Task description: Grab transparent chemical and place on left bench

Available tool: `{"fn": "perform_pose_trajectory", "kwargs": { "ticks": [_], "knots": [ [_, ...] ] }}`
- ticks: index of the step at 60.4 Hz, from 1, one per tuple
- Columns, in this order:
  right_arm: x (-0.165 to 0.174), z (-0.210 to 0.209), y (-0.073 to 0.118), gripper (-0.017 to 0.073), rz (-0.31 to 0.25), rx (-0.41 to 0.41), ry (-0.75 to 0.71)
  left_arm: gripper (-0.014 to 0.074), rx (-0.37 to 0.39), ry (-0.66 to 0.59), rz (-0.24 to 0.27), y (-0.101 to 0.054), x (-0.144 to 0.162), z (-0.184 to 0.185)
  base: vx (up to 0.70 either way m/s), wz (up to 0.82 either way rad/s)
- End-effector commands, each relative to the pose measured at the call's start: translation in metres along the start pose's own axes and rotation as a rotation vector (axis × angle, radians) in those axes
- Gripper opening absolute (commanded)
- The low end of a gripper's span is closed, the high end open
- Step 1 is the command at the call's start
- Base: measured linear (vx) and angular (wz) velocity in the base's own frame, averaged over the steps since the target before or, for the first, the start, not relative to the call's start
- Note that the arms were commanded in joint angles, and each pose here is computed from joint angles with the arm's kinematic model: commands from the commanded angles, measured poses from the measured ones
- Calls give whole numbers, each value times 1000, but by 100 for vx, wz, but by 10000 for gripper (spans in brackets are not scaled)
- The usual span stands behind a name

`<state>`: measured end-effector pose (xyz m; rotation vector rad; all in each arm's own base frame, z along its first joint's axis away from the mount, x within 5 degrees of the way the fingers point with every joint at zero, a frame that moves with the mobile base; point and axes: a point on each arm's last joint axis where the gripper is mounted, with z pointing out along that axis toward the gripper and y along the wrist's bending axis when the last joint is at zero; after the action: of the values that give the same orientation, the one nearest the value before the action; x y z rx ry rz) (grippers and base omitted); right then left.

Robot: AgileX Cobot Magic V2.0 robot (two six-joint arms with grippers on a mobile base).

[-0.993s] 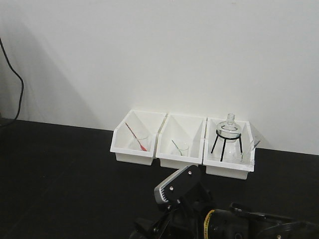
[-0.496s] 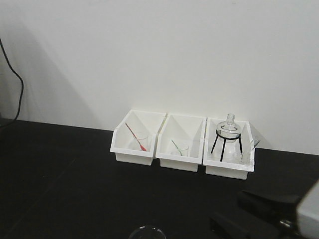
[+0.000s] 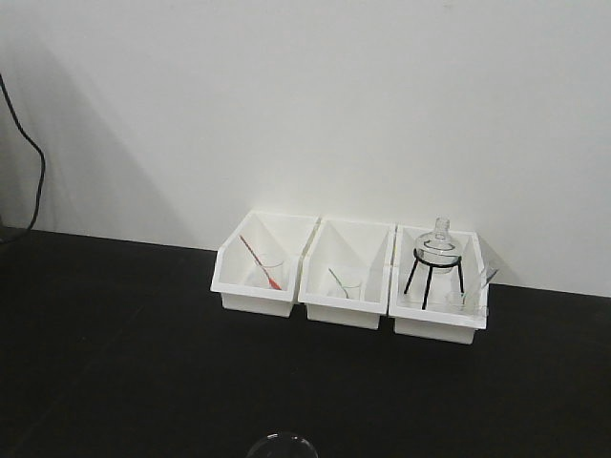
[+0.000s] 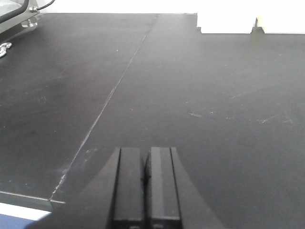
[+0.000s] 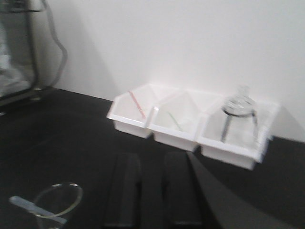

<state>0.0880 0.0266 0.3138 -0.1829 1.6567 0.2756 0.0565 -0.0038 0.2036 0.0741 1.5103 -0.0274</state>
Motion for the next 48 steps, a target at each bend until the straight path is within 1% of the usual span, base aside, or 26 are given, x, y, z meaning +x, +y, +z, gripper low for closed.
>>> {"fn": "perform_pose_trajectory", "kwargs": {
  "ticks": [1, 2, 3, 4, 7, 9, 10, 11, 12, 16, 17, 18, 19, 22, 26, 28, 31, 35, 48],
  "knots": [
    [2, -13, -10, 88, 74, 90, 1, -3, -2, -81, -9, 0, -3, -1, 0, 0],
    [6, -17, -12, 66, 69, 116, -6, -3, -2, -81, -9, 0, -3, -1, 0, 0],
    [8, -19, -13, 51, 81, 126, -10, -3, -2, -81, -9, 0, -3, -1, 0, 0],
    [10, -23, -14, 37, 78, 136, -30, -3, -2, -81, -9, 0, -3, -1, 0, 0],
    [21, -29, -16, -15, 48, 175, -64, -3, -2, -81, -9, 0, -3, -1, 0, 0],
    [30, -33, -17, -13, 17, 198, -88, -3, -2, -81, -9, 0, -3, -1, 0, 0],
    [34, -34, -18, -12, -15, 217, -96, -3, -2, -81, -9, 0, -3, -1, 0, 0],
    [40, -35, -18, -10, -19, 219, -113, -3, -2, -81, -9, 0, -3, -1, 0, 0],
    [44, -36, -19, -10, -44, 236, -119, -3, -2, -81, -9, 0, -3, -1, 0, 0],
    [69, -36, -20, -10, -75, 267, -135, -3, -2, -81, -9, 0, -3, -1, 0, 0],
    [74, -36, -21, -10, -65, 271, -138, -3, -2, -81, -9, 0, -3, -1, 0, 0],
    [81, -36, -21, -8, -76, 282, -138, -3, -2, -81, -9, 0, -3, -1, 0, 0],
    [86, -35, -22, -8, -64, 286, -138, -3, -2, -81, -9, 0, -3, -1, 0, 0],
    [104, -32, -24, -8, -57, 303, -119, -3, -2, -81, -9, 0, -3, -1, 0, 0],
    [124, -27, -27, -7, -37, 306, -84, -3, -2, -81, -9, 0, -3, -1, 0, 0],
    [126, -28, -27, -7, -3, 309, -39, -3, -2, -81, -9, 0, -3, -1, 0, 0],
    [127, -27, -27, -7, -13, 306, -25, -3, -2, -81, -9, 0, -3, -1, 0, 1],
    [127, -27, -26, -7, -41, 302, -28, -3, -2, -81, -9, 0, -3, -1, 0, 0],
    [127, -27, -27, -7, -45, 303, -27, -3, -2, -81, -9, 0, -3, -1, 0, 0]
  ]
}}
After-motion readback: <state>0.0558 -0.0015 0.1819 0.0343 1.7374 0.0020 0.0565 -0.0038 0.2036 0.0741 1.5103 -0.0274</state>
